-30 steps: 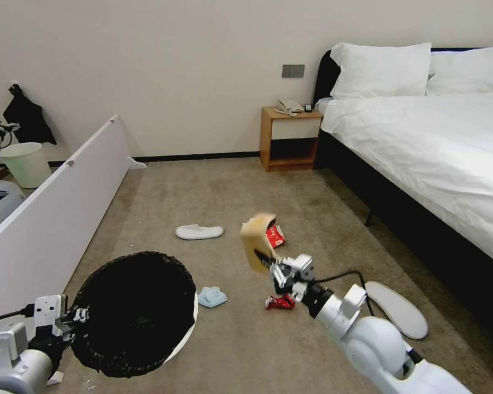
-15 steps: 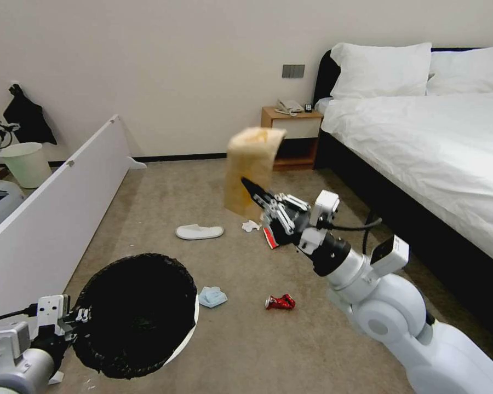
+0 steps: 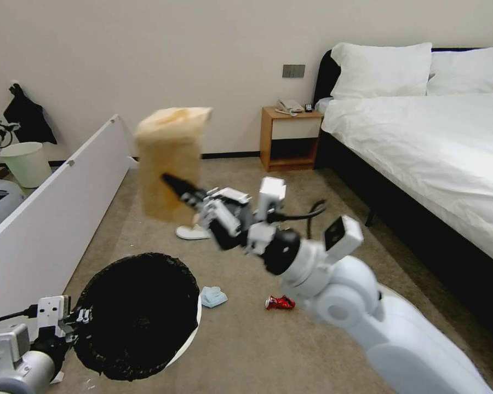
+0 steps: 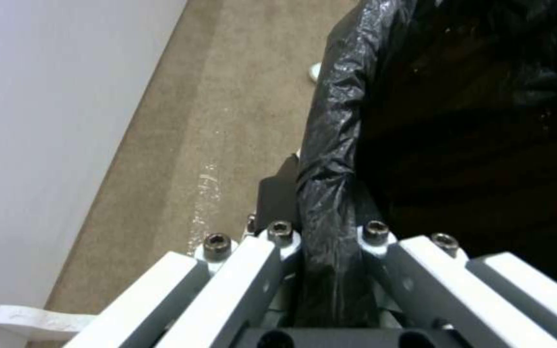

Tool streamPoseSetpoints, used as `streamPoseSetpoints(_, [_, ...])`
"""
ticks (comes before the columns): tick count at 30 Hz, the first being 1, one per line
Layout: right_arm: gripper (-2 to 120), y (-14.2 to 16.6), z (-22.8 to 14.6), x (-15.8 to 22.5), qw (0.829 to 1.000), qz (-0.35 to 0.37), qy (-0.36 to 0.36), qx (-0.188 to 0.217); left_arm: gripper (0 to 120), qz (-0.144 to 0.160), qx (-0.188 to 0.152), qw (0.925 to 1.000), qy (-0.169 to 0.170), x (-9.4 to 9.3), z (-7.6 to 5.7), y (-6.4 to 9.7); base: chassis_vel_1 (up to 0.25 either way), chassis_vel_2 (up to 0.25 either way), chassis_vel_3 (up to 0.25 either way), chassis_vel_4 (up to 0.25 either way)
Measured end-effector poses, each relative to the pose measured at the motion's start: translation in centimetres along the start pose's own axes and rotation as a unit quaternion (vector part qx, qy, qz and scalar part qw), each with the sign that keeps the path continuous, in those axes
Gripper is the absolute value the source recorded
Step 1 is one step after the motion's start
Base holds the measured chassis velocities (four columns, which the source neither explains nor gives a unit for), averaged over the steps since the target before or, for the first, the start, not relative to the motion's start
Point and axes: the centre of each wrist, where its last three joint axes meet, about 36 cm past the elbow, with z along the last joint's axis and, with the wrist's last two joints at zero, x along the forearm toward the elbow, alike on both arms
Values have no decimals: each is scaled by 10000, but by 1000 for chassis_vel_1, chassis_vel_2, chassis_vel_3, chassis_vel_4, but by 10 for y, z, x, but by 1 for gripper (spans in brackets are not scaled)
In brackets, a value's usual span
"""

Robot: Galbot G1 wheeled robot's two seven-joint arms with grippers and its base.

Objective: Pick up the trash bin, then pick up the garbage from the floor and place it into the trash bin.

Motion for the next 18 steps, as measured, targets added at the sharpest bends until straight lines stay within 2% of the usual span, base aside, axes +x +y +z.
streamPoseSetpoints(2, [0, 7, 20, -9, 9995, -162, 128, -256, 3, -15, -21, 10000, 7, 0, 0, 0, 0, 0, 0, 0])
streamPoseSetpoints(7, [0, 15, 50, -6, 9976, -201, 480, -448, 3, -19, -7, 10000, -3, 0, 0, -1, 0, 0, 0, 0])
streamPoseSetpoints(18, [0, 14, 82, 34, 9920, 295, 1132, -473, 3, 34, -16, 9999, 163, 3, 7, -3, 0, 0, 0, 0])
